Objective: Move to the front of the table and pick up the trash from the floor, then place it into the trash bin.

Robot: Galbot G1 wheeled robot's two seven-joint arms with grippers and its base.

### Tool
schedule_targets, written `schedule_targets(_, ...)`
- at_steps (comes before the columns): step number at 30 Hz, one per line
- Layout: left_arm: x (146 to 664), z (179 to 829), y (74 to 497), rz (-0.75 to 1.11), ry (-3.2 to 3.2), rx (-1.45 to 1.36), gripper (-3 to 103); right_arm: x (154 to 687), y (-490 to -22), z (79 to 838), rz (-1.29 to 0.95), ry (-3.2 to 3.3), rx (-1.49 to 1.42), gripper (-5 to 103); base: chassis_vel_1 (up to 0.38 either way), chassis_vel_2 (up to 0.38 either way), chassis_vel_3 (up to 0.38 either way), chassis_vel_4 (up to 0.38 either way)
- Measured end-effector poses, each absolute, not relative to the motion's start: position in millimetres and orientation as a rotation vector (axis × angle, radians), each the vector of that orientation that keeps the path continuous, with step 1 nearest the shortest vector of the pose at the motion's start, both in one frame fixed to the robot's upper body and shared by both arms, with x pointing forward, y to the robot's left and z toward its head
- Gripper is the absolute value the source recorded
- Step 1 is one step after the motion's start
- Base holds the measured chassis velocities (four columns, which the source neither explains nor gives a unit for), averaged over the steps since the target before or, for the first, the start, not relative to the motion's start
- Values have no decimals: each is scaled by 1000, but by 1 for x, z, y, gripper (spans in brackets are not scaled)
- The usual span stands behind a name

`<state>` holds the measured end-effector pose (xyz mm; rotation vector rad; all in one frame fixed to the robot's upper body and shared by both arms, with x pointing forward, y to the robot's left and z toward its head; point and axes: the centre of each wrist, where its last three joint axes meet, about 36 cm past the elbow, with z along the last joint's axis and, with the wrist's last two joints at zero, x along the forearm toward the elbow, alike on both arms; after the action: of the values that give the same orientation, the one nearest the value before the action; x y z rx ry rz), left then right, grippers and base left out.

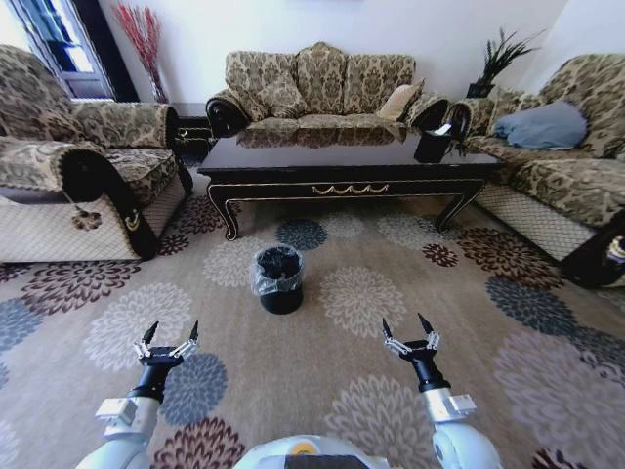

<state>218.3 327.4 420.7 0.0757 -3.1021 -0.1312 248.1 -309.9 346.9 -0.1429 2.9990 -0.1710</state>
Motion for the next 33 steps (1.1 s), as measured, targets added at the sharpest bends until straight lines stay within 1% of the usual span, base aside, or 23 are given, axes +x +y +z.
schedule_targets(20, 218, 421, 327, -131, -3102, 76, 100, 248, -310, 347, -171, 2999, -143, 100, 161, -161, -161, 161)
schedule_targets(33, 218, 421, 327, -131, -3102, 76, 100, 248, -310, 347, -171, 2999, -143, 100, 195, -203, -198, 208)
